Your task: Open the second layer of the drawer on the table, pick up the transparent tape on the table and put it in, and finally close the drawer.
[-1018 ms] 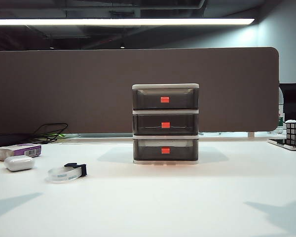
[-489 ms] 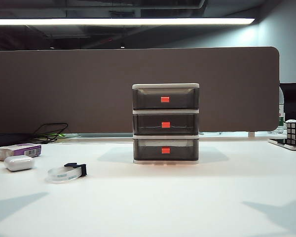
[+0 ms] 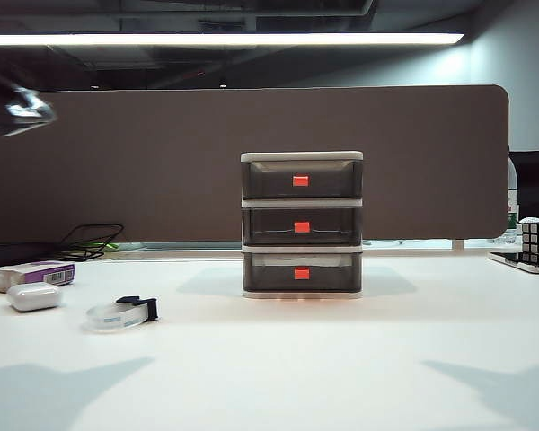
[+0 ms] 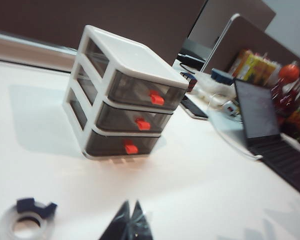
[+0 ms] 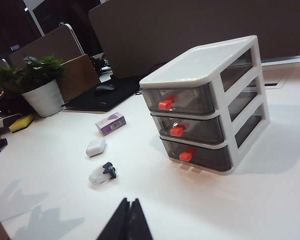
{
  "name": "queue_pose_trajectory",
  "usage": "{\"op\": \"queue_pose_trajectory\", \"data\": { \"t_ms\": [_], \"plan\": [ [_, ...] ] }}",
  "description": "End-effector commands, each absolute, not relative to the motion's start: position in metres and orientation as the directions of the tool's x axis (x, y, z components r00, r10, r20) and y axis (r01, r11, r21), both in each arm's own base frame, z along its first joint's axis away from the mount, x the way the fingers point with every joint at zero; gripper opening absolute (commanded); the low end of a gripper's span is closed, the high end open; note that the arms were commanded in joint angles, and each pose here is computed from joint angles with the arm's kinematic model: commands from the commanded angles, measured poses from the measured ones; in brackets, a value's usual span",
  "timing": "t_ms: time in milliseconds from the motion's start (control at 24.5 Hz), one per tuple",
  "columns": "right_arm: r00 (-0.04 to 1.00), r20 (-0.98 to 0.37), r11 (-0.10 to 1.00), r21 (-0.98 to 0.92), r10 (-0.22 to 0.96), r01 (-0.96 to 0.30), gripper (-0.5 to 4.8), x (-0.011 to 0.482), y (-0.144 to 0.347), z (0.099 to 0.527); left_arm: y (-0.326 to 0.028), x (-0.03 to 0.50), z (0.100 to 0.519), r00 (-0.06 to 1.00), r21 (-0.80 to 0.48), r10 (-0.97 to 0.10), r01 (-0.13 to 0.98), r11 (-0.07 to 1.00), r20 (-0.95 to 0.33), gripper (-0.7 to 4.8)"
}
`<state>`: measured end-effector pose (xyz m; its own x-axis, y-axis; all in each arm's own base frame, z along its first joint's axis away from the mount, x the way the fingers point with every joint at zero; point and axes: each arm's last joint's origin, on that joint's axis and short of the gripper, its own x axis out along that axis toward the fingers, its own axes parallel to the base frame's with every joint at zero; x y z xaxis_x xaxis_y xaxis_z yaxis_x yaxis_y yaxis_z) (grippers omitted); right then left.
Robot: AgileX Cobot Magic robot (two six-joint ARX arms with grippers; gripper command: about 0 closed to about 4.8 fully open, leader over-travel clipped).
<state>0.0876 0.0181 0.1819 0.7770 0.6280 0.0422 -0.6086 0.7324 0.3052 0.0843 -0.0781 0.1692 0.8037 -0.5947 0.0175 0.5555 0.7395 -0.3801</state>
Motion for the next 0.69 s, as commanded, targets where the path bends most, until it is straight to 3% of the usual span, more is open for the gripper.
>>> {"op": "queue_pose_trajectory", "data": {
  "t_ms": [41, 163, 326, 692],
  "plan": [
    [0.774, 0.055, 0.731, 0.292, 0.631, -0.617, -0.05, 0.086, 0.019, 0.188, -0.091, 0.089, 0.174, 0.819, -0.345, -0.571, 0.552, 0.76, 0.053, -0.02],
    [0.779, 0.059, 0.735, 0.291, 0.625, -0.612, -0.05, 0.086, 0.02, 0.19, -0.1, 0.096, 0.175, 0.819, -0.323, -0.573, 0.55, 0.771, 0.026, 0.03],
    [0.797, 0.049, 0.766, 0.25, 0.601, -0.593, -0.05, 0.087, 0.022, 0.199, -0.139, 0.128, 0.187, 0.797, -0.225, -0.602, 0.579, 0.784, -0.046, 1.59],
    [0.825, -0.111, 0.809, 0.306, 0.554, -0.502, -0.05, 0.113, 0.025, 0.211, -0.198, 0.176, 0.171, 0.787, -0.208, -0.605, 0.577, 0.79, -0.116, 1.57]
  ]
}}
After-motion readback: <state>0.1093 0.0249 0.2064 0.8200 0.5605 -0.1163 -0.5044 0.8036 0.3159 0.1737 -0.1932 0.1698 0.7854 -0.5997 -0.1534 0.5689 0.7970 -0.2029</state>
